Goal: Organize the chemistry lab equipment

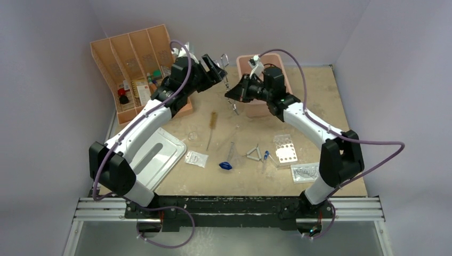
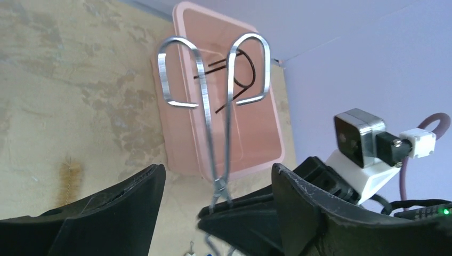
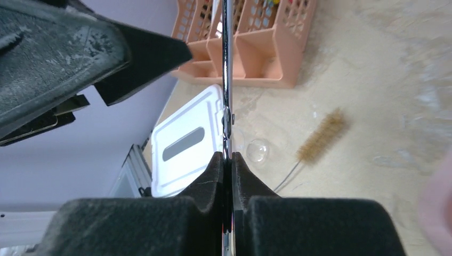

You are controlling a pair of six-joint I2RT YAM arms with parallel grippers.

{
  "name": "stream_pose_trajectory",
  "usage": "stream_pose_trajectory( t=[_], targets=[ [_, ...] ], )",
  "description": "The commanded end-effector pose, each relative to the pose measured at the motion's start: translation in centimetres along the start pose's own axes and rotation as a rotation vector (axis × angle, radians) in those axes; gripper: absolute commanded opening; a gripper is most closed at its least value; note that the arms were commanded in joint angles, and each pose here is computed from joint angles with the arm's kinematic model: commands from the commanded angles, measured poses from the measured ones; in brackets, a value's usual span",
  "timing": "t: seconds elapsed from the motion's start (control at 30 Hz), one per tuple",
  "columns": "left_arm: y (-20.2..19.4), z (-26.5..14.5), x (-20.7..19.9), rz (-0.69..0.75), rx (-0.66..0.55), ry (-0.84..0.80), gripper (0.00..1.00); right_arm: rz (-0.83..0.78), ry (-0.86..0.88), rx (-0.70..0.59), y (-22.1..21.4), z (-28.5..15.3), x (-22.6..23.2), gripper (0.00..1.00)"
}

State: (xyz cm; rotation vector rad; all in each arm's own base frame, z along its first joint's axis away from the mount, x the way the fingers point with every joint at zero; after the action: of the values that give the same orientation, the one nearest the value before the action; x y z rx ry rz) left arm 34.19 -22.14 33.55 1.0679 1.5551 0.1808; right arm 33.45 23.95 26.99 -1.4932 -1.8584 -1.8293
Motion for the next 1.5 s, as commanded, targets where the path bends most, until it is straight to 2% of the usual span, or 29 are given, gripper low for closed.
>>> stream_pose_trajectory(
  t=[0.0,0.2,0.3,0.63,0.97,1.23,1.47],
  targets=[
    [3.6,-2.2,-1.6,0.103,-0.111,-0.055,0.72,-0.137,-0.06,-0.194,6.2,-4.3,1.2,0.0],
    [4.1,-2.7,-0.4,0.18,-0.15,0.03,0.72,-0.139,-0.286,-0.226,8.8,-6.7,-3.3,0.0],
    [3.9,-2.6,0.2,0.191,-0.15,0.062,0.72,-0.156,-0.393,-0.175,8.4,-6.8,-5.4,0.0],
    [2.7,-0.8,1.4,0.177,-0.104,0.097,0.7,-0.153,-0.562,-0.058,7.9,-3.1,-11.5,0.0],
    [2.2,0.2,1.9,0.174,-0.074,0.128,0.69,-0.242,-0.787,0.011,8.1,-0.5,-16.2,0.0],
    [1.7,0.9,2.4,0.171,-0.052,0.145,0.69,-0.296,-0.836,-0.015,8.5,1.6,-17.5,0.0],
    [1.5,1.5,2.5,0.174,-0.035,0.149,0.68,-0.346,-0.859,0.024,7.3,3.2,-18.9,0.0]
  ],
)
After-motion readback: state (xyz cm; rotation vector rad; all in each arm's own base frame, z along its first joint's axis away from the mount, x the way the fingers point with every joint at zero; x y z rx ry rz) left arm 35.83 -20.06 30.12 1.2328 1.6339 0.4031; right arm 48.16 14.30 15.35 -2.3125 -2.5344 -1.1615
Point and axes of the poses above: each gripper's point midway between its finger pads, its own z axis out along the fingers, its own x axis along the line the jaws close on, y = z × x, the point moved 9 cm from there along -z, back along the fingers
